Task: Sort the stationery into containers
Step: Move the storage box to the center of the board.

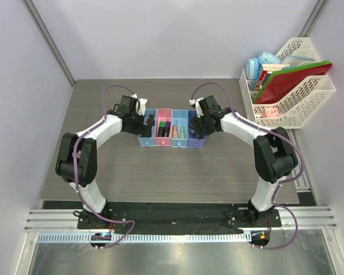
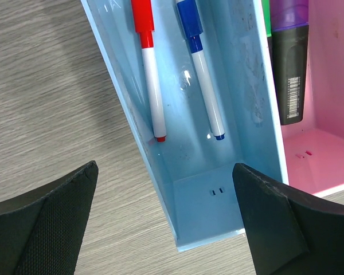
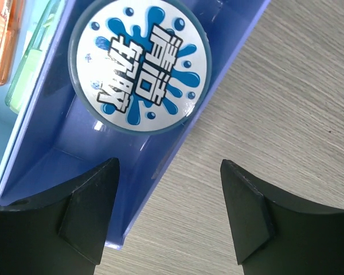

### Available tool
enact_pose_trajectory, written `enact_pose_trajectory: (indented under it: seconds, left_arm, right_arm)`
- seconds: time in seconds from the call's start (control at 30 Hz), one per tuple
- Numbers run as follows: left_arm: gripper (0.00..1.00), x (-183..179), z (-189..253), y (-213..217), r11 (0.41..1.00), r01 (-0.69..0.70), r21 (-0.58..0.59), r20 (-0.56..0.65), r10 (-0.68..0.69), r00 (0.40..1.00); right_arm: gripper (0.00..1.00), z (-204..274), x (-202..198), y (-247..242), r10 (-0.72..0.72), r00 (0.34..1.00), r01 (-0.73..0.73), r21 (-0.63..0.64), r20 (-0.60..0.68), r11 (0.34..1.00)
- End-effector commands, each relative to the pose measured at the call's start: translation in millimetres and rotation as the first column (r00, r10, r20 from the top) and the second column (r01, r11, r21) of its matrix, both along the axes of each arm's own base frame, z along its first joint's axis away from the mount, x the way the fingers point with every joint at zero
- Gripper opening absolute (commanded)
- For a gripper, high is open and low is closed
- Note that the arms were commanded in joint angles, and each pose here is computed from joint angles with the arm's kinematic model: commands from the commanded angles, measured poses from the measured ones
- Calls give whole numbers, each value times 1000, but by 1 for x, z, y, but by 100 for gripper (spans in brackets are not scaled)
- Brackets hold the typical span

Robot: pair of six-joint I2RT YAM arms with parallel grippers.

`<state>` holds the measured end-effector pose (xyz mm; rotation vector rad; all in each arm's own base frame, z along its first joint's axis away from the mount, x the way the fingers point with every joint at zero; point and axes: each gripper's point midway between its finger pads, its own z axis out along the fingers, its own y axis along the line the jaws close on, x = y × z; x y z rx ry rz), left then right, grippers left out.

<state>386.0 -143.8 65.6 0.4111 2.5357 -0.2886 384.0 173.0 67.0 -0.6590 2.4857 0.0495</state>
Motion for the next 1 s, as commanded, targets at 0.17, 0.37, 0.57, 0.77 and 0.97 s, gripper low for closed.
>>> enact_pose_trajectory:
  seconds: [0.17,0.37,0.57,0.77,0.97]
  left_arm:
    - [100,-10,3,-7,999,38,-13,-5,-38,999]
    - [100,-8,6,-7,999,35,1,5,-35,999]
    - [100,4,46,-1,999,34,16,113,-35,993]
    - [100,20,140,2,999,23,-26,325,-13,946]
    - [100,20,212,21,1000,-20,-10,473,23,881]
  right_arm:
    - [77,26,-4,0,2,998,-2,6,65,1000]
    - [77,25,-4,2,8,998,-9,7,61,1000]
    - [77,41,3,0,11,995,-11,-3,103,1000]
    - [77,99,18,0,1,975,-3,10,223,1000]
    - [97,186,20,-9,-19,929,6,35,370,999]
